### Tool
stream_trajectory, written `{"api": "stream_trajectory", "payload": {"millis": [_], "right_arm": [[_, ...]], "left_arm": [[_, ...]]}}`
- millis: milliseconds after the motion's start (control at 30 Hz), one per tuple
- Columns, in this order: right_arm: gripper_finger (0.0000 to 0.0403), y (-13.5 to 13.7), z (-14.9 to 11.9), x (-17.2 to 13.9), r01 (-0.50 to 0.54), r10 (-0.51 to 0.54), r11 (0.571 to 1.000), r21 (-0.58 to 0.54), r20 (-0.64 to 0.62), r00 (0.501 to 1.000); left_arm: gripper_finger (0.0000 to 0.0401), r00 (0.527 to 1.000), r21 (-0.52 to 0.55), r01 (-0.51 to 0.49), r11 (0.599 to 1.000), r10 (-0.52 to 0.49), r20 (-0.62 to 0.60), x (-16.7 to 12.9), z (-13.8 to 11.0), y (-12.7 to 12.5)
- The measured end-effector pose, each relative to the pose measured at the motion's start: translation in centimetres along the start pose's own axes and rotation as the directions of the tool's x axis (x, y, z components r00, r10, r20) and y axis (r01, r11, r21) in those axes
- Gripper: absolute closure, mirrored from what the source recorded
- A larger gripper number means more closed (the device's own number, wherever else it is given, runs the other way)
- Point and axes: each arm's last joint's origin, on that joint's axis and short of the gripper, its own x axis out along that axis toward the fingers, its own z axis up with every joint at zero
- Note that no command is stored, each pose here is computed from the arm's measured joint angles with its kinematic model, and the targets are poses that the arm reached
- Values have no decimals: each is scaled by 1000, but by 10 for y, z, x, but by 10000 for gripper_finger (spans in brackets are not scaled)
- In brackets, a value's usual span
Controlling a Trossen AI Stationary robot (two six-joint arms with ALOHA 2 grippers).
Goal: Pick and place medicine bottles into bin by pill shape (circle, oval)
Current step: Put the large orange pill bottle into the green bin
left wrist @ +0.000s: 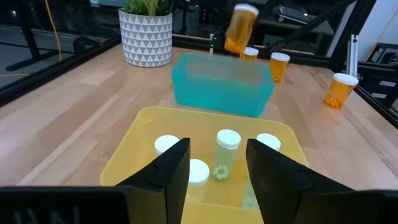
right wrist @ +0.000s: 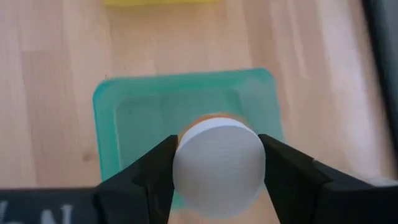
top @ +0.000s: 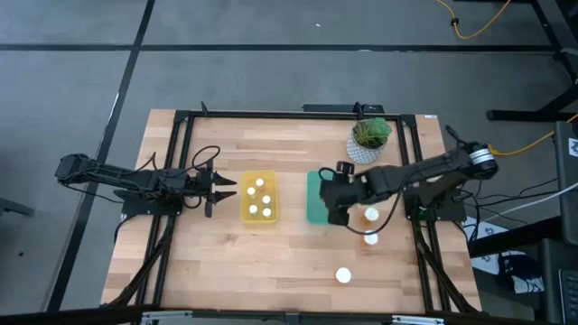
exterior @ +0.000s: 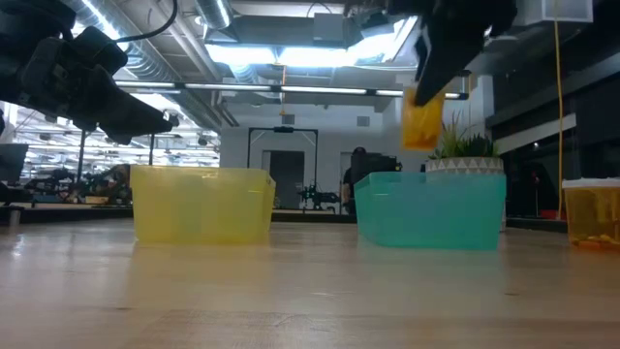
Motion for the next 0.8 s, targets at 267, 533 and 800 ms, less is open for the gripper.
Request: {"api": "stream_trajectory", "payload": {"millis": [267, 533, 800], "right_arm": [[197, -32, -22, 53, -55, 54, 995, 89, 14, 998], [197, -50, -14, 70, -125, 116, 983, 136, 76, 990], [196, -51, -16, 102, -93, 95, 981, 172, -1, 996]], "left_arm": [[251, 1000, 0, 0, 1000, 0, 0, 0, 0, 0], [251, 1000, 0, 0, 1000, 0, 0, 0, 0, 0], [251, 1000, 0, 0, 1000, 0, 0, 0, 0, 0]]}}
